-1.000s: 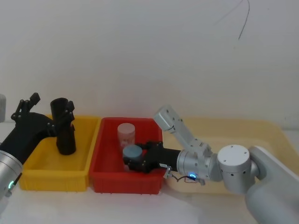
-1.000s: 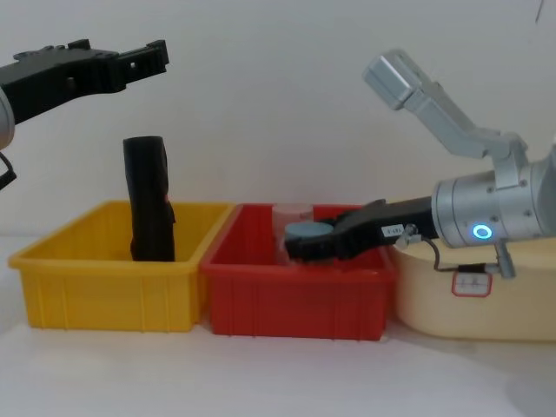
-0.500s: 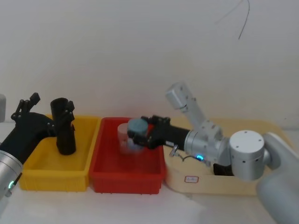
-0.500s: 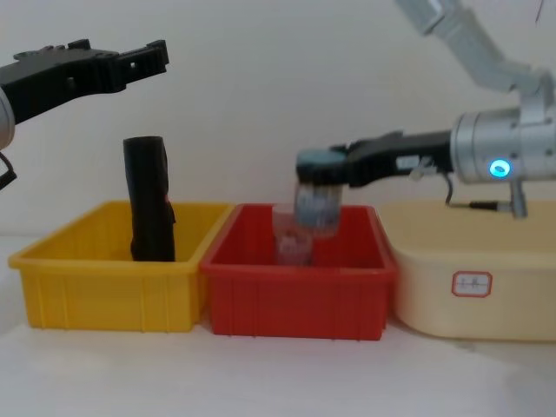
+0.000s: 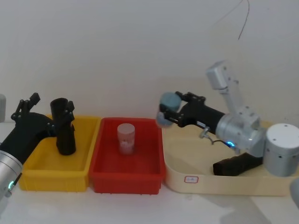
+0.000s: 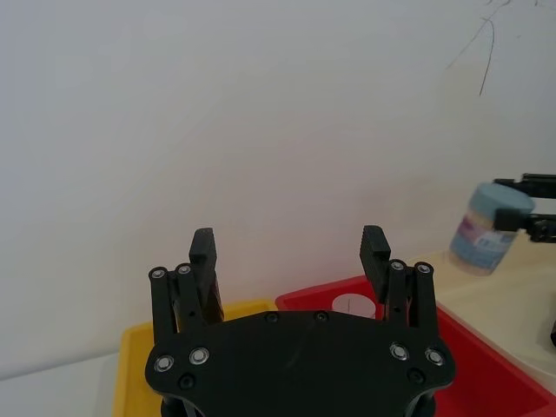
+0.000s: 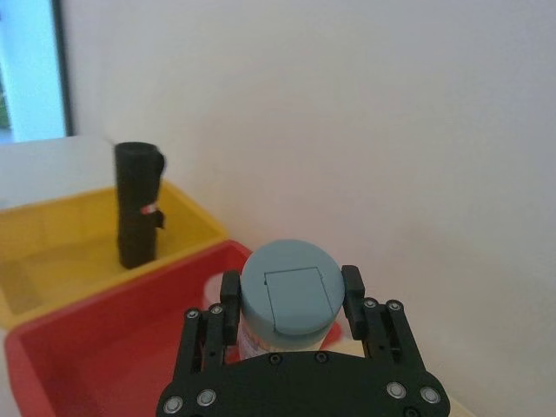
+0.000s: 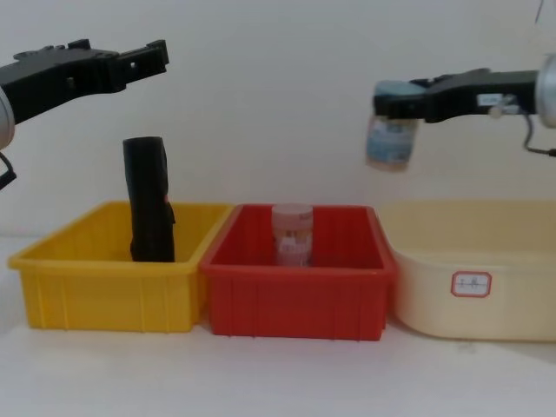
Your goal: Pick up the garbage bag with the one hand and transfer it to the other hand.
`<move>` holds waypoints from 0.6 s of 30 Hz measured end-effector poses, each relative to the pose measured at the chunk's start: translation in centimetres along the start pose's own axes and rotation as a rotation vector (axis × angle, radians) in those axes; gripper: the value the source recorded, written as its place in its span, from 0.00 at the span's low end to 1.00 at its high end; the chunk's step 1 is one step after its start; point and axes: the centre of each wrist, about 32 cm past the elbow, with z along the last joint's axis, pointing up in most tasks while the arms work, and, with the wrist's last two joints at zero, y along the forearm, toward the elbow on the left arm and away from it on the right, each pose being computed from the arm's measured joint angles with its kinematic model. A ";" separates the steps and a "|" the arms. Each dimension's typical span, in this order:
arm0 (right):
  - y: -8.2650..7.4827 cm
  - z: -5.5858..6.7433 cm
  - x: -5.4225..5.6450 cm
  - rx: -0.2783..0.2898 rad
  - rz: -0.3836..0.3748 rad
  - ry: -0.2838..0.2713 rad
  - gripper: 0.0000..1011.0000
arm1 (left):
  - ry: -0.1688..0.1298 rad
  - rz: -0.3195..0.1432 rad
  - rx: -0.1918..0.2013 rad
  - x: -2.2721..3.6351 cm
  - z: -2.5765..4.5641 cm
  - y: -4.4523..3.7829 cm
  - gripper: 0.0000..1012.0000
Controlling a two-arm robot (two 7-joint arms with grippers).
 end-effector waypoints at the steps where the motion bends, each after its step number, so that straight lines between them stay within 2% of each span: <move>1: -0.5 -0.1 0.1 -0.004 -0.015 0.006 0.68 | 0.000 0.000 0.000 0.00 0.00 0.00 0.99; 10: -3.2 -1.4 0.7 -0.048 -0.079 0.047 0.68 | 0.000 0.000 0.000 0.00 0.00 0.00 0.99; 18: -4.5 -2.9 0.6 -0.102 -0.091 0.078 0.68 | 0.000 0.000 0.000 0.00 0.00 0.00 0.99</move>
